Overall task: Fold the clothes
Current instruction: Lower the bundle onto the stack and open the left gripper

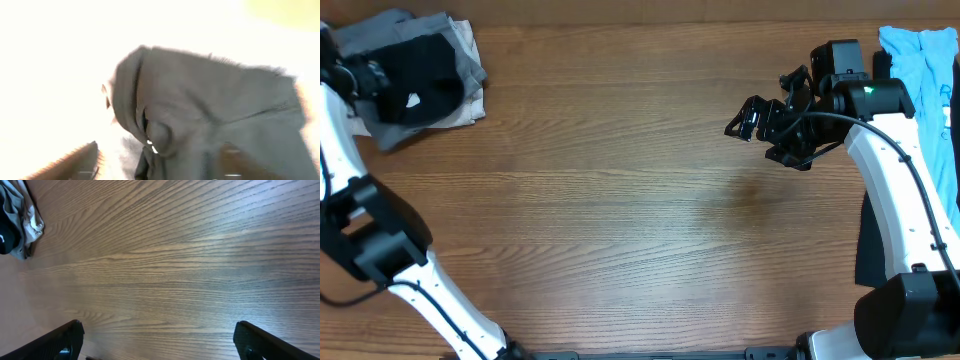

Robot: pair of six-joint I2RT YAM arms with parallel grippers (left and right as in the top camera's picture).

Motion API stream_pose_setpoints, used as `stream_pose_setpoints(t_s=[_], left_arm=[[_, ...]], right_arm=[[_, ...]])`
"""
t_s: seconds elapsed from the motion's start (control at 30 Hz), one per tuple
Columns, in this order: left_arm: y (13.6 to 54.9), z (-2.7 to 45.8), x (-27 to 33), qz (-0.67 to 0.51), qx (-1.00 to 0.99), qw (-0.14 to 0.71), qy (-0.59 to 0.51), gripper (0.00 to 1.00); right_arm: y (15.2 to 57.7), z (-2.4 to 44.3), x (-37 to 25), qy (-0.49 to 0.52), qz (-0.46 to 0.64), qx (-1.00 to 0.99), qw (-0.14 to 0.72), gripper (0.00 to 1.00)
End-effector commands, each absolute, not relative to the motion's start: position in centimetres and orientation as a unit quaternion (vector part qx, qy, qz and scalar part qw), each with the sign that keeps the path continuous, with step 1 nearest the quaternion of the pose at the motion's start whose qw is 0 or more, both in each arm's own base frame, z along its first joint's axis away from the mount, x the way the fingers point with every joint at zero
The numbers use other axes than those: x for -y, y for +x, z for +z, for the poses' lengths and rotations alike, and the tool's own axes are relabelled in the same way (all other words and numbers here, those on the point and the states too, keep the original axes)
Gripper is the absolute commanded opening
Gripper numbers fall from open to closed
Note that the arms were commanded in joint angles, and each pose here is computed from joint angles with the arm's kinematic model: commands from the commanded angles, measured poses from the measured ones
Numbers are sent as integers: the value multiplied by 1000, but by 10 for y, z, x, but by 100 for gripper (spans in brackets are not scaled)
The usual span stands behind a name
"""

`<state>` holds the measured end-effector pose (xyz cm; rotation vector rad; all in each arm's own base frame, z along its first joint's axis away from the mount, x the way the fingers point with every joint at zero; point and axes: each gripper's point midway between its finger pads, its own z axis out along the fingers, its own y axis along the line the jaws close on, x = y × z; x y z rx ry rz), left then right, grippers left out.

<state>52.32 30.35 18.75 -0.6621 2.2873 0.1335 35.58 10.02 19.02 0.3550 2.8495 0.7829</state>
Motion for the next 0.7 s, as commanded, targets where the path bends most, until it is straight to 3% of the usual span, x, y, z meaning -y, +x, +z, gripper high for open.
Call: stream_pose_setpoints(t_s=[0.0,0.03,0.17,0.43,0.67], left_arm=[[517,264,-294,55,-855,433,-279,14],[517,268,-292,51,-852,437,-283,4],[521,259,-290,46,-854,432,-286,4],[540,171,-296,45,-880,368,-297,4],[527,102,-326,100,-891,305,-321,4]], right_arm=[[357,190,-101,106,260,-956,87,100],[357,190,-101,106,260,-956,87,100],[357,190,-101,100,259,-957,88,100],[356,190,-101,97,259,-957,87,100],[351,188,-99,101,253,-959,78,100]])
